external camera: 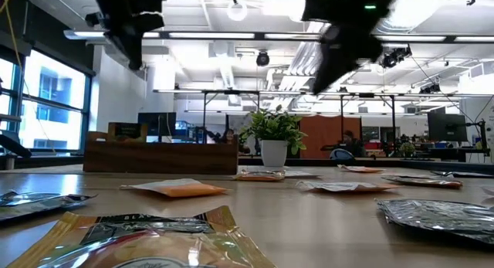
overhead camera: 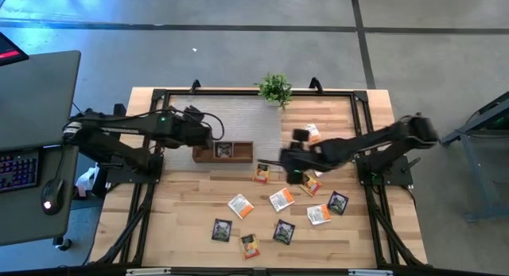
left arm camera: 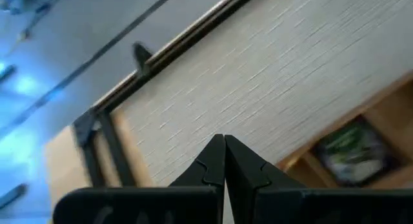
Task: Pick & Place Tea
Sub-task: Put the yellow tea bag into the left section of the wooden organizer
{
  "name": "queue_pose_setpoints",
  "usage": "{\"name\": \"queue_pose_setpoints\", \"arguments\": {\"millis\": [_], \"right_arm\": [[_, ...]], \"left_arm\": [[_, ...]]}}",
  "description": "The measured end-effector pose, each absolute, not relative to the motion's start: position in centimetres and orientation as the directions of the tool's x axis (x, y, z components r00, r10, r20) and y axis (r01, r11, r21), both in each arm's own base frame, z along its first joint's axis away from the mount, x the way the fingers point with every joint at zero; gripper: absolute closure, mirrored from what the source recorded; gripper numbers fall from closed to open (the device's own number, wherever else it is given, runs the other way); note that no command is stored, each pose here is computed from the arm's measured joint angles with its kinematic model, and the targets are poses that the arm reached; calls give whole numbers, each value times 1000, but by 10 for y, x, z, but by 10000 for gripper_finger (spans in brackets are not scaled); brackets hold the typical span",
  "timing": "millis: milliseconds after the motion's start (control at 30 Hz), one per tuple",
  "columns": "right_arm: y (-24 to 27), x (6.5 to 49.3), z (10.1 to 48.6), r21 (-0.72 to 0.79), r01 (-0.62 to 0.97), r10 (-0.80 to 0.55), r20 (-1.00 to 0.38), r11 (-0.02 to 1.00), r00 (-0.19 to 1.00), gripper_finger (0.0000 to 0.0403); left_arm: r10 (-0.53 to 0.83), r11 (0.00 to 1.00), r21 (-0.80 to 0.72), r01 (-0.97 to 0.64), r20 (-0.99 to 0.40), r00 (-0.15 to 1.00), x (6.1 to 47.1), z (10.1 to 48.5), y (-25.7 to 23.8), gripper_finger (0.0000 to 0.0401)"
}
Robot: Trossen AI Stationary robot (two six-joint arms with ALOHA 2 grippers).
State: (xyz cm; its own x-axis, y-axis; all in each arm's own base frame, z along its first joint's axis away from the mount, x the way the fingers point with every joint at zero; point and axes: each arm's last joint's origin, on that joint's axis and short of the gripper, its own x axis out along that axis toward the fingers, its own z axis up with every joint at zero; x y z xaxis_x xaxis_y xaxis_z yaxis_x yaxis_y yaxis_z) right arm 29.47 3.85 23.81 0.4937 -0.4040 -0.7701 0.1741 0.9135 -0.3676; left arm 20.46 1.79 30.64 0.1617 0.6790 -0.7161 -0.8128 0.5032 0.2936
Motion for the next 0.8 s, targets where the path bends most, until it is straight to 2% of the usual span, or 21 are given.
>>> {"name": "queue_pose_setpoints", "arguments": {"millis": [100,233,333,500,567,800], "right_arm": [[51,264,229,-250,191,-315,-750,949,583,286],[60,239,212,-113,222,-241,-654,969,717,286],[58,233,202,-46,221,-211,-528,974,823,286],[39,238,183,88,197,-153,-362,976,920,286],[31,241,173,109,195,-144,-362,975,921,286],[10,273,141,131,208,-120,-486,969,866,278]], "left_arm": [[674,531,268,-804,-709,208,197,312,12,401],[674,558,230,-797,-686,274,198,316,3,401],[670,577,194,-793,-668,324,202,318,-1,401],[649,596,161,-787,-673,354,205,318,-4,401],[642,600,152,-786,-678,359,206,318,-5,401],[632,605,142,-783,-684,364,206,318,-5,401]]}}
